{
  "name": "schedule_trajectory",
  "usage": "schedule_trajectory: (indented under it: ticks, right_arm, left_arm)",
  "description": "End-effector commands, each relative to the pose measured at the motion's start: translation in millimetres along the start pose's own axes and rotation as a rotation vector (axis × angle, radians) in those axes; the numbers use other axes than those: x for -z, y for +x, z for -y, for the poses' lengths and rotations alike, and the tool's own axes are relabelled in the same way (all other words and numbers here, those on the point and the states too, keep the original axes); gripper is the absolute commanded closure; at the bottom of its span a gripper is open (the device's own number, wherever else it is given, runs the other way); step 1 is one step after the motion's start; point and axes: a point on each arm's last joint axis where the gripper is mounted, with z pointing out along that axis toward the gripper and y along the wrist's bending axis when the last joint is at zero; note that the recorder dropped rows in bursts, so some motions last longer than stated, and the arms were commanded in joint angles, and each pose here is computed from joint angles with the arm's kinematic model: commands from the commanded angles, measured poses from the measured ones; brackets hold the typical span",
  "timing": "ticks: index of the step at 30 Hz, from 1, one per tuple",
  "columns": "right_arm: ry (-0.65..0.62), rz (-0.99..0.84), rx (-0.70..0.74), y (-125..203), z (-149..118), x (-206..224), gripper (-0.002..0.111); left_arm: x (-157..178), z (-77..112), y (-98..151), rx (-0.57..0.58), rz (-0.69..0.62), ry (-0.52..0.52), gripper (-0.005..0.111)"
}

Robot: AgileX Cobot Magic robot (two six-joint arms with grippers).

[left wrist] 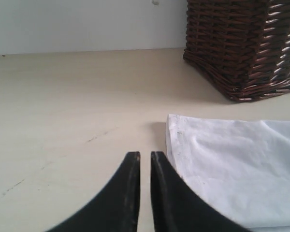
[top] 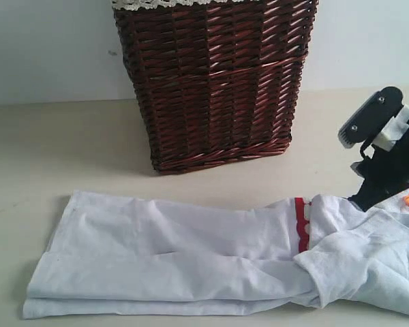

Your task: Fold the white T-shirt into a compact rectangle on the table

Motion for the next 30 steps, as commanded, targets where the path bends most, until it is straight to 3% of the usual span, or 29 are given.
schedule_trajectory:
  ticks: [1,4,6,8,11,12,13,16,20,24,27,30]
  right_arm:
    - [-0.059,0.009,-0.010,-9.6,2.4,7.8,0.070]
    - [-0.287,-0.062,0.025,-11.7,-10.7,20.3,0.086]
    - [-0.425,-0.098,0.101,-10.4,-19.3,27.7,0.089]
    - [-0.534,-0.122,0.199,-6.2,-26.9,32.0,0.087]
    - [-0.635,-0.151,0.331,0.4,-32.7,36.7,0.076]
    - [-0.649,-0.165,0.365,2.6,-33.1,37.6,0.064]
    - [-0.639,-0.165,0.369,2.7,-32.4,36.6,0.060]
    - [-0.500,-0.150,0.304,1.3,-26.2,14.3,0.061]
    - [-0.485,-0.207,0.212,15.8,-36.7,-26.1,0.062]
    - [-0.491,-0.278,0.233,37.6,-49.8,-58.4,0.072]
    - [-0.607,-0.272,0.384,43.8,-58.3,-57.7,0.087]
    - [-0.620,-0.271,0.394,44.2,-59.1,-57.1,0.088]
  left_arm:
    - [0.4,0.0,-0.5,-0.001,0.010,0.000,0.096]
    - [0.4,0.0,-0.5,-0.001,0.010,0.000,0.096]
    - [0.4,0.0,-0.5,-0.001,0.010,0.000,0.096]
    - [0.4,0.0,-0.5,-0.001,0.010,0.000,0.096]
    - [0.4,0.0,-0.5,-0.001,0.010,0.000,0.096]
    - [0.4,0.0,-0.5,-0.001,0.010,0.000,0.096]
    - [0.4,0.0,-0.5,-0.001,0.010,0.000,0.096]
    - [0.4,0.0,-0.5,-0.001,0.010,0.000,0.096]
    - [0.4,0.0,-0.5,-0.001,0.010,0.000,0.096]
    - [0.4,0.0,-0.5,-0.001,0.010,0.000,0.096]
    - [0.4,0.0,-0.5,-0.001,0.010,0.000,0.096]
    - [0.4,0.0,-0.5,-0.001,0.010,0.000,0.096]
